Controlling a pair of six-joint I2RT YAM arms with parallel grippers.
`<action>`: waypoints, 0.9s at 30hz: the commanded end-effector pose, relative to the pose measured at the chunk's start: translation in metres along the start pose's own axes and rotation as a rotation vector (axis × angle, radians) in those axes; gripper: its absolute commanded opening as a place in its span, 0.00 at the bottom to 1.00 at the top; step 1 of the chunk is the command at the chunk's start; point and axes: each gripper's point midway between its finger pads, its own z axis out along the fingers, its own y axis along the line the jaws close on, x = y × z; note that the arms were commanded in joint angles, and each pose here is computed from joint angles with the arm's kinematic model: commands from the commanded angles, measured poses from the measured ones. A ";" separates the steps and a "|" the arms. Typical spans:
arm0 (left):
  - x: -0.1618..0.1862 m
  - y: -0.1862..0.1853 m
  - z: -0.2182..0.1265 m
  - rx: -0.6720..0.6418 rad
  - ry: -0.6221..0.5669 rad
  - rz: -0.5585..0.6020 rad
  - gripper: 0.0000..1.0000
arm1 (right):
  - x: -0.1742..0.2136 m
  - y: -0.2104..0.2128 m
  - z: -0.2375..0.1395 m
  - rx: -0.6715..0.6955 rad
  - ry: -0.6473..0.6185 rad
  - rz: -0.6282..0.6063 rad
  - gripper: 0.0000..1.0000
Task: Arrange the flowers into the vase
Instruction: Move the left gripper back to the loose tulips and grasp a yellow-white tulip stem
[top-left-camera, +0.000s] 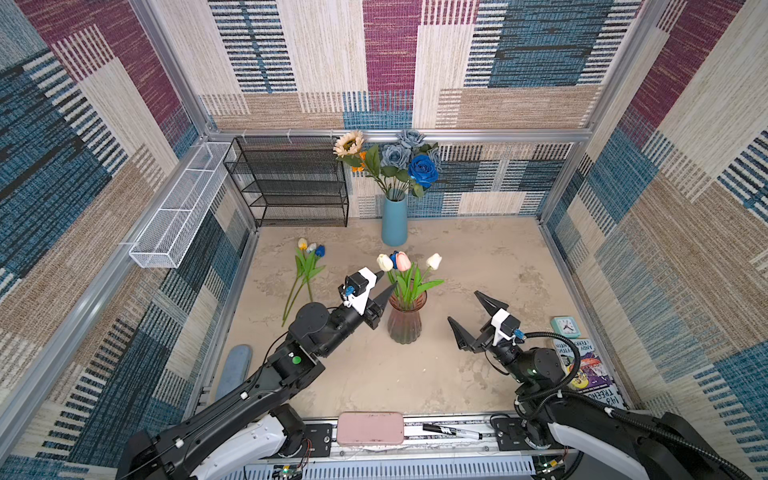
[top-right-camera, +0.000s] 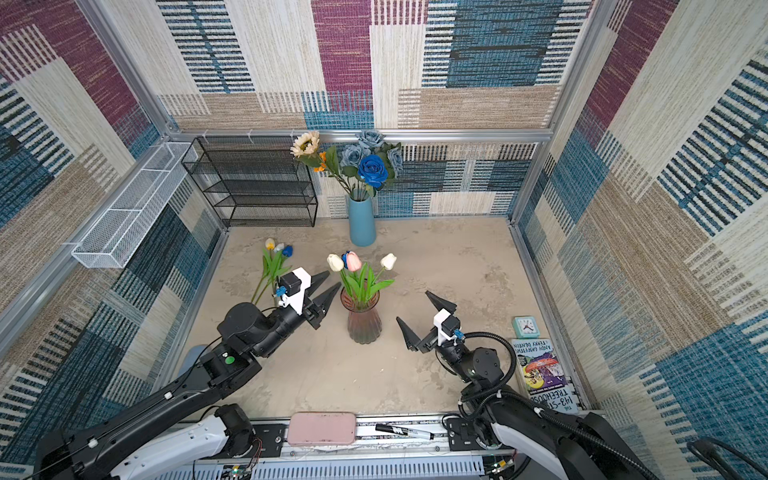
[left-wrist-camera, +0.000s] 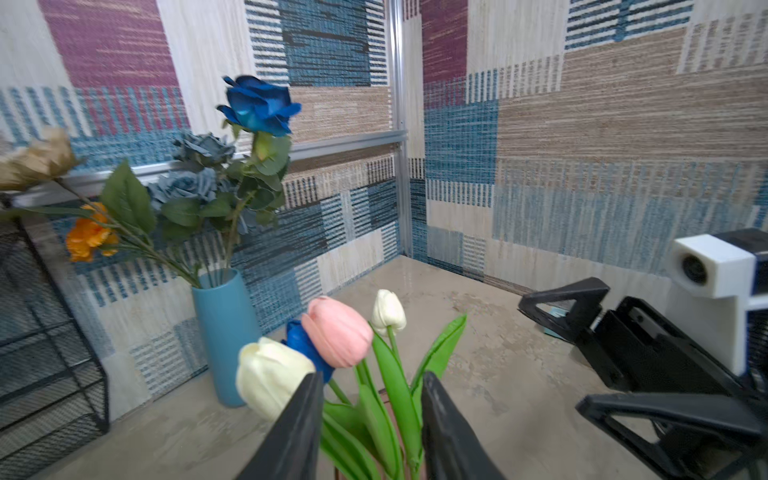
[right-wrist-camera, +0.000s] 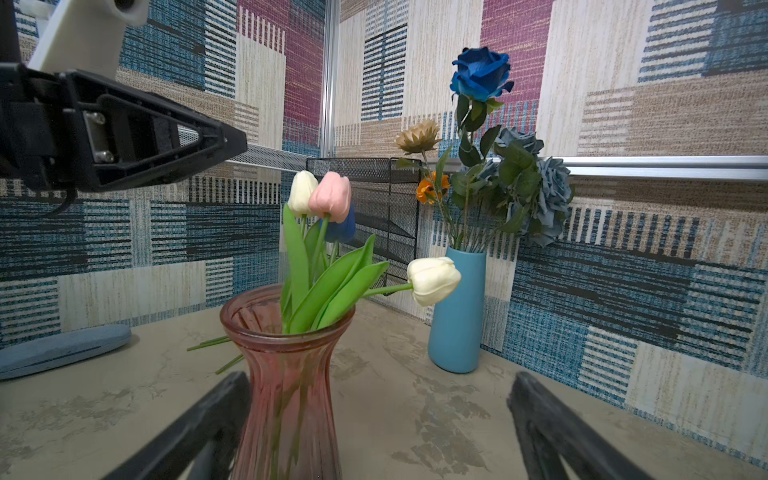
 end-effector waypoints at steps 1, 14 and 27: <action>0.014 0.053 -0.011 -0.236 0.112 0.043 0.50 | -0.009 0.002 -0.001 -0.009 -0.035 0.005 1.00; 0.211 0.213 -0.071 -0.734 0.879 -0.556 0.59 | -0.018 0.025 -0.005 -0.143 -0.075 -0.017 1.00; 0.309 0.243 -0.070 -0.766 1.296 -0.584 0.39 | -0.014 0.021 -0.002 -0.121 -0.053 -0.018 1.00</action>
